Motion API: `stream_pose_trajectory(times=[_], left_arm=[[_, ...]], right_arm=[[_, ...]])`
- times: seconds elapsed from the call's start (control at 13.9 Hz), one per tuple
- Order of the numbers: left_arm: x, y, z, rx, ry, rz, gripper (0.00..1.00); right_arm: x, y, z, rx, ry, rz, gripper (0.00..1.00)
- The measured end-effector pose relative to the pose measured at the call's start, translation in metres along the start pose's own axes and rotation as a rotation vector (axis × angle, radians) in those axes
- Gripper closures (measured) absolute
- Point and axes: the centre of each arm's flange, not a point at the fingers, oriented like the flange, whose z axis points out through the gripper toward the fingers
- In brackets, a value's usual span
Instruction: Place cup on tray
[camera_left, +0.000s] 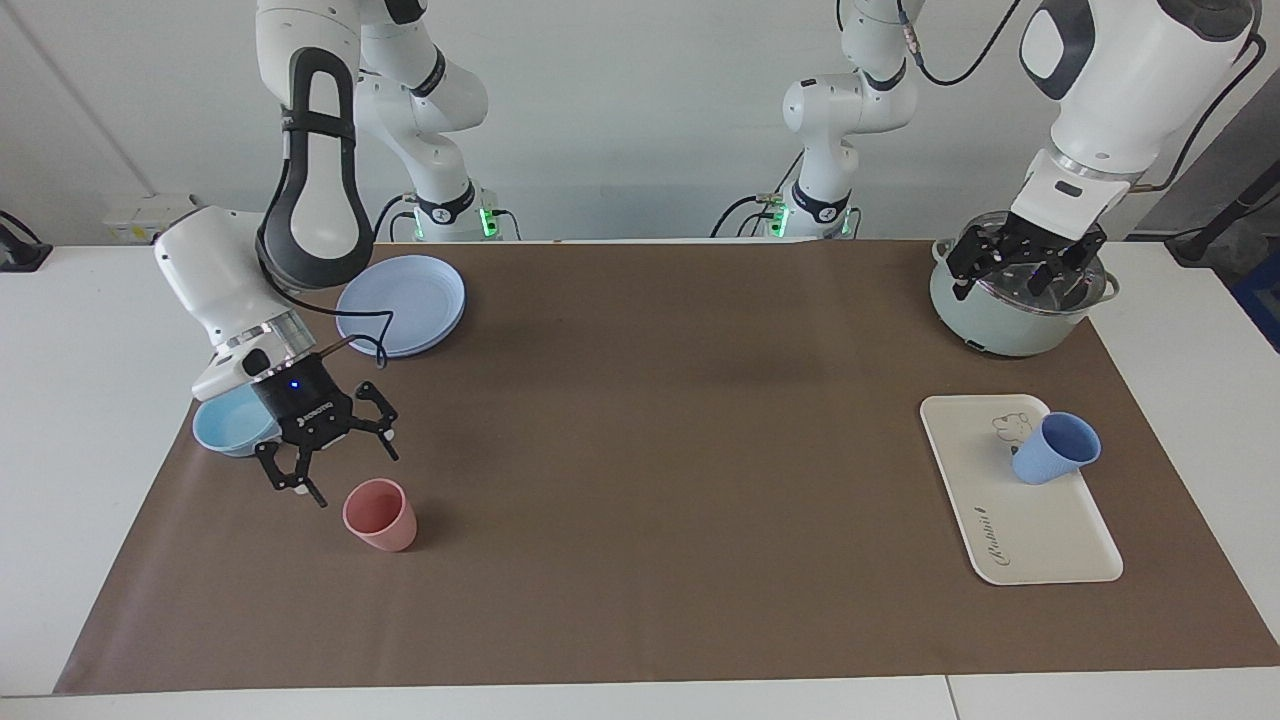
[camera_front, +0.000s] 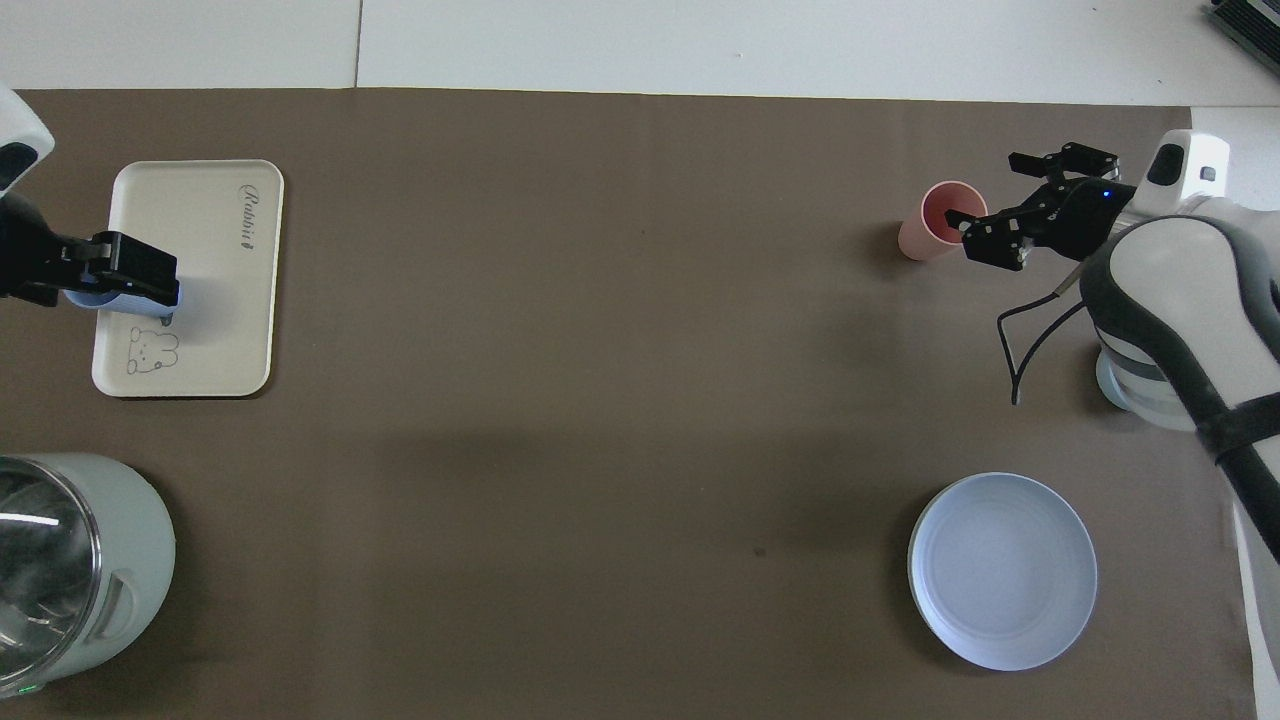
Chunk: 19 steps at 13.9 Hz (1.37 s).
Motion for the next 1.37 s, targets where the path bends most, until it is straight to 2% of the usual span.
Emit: stream_pose_trajectory(times=[0.22, 0.5, 0.86, 1.22, 1.37], left_arm=[[-0.003, 0.005, -0.002, -0.048, 0.002, 0.001, 0.0], [-0.003, 0.005, 0.002, -0.06, -0.007, 0.005, 0.0], [-0.003, -0.001, 0.005, -0.057, -0.014, -0.004, 0.0], [-0.003, -0.009, 0.006, -0.035, -0.014, -0.013, 0.0], [-0.003, -0.009, 0.006, -0.034, -0.014, -0.013, 0.0]], right_arm=[[0.02, -0.004, -0.02, -0.054, -0.084, 0.034, 0.0], [0.041, -0.015, -0.049, -0.118, -0.212, 0.12, 0.0], [0.056, -0.037, -0.106, -0.247, -0.45, 0.394, 0.0], [0.066, -0.055, -0.169, -0.257, -0.606, 0.695, 0.0], [0.075, -0.062, -0.194, -0.221, -0.647, 0.762, 0.0]])
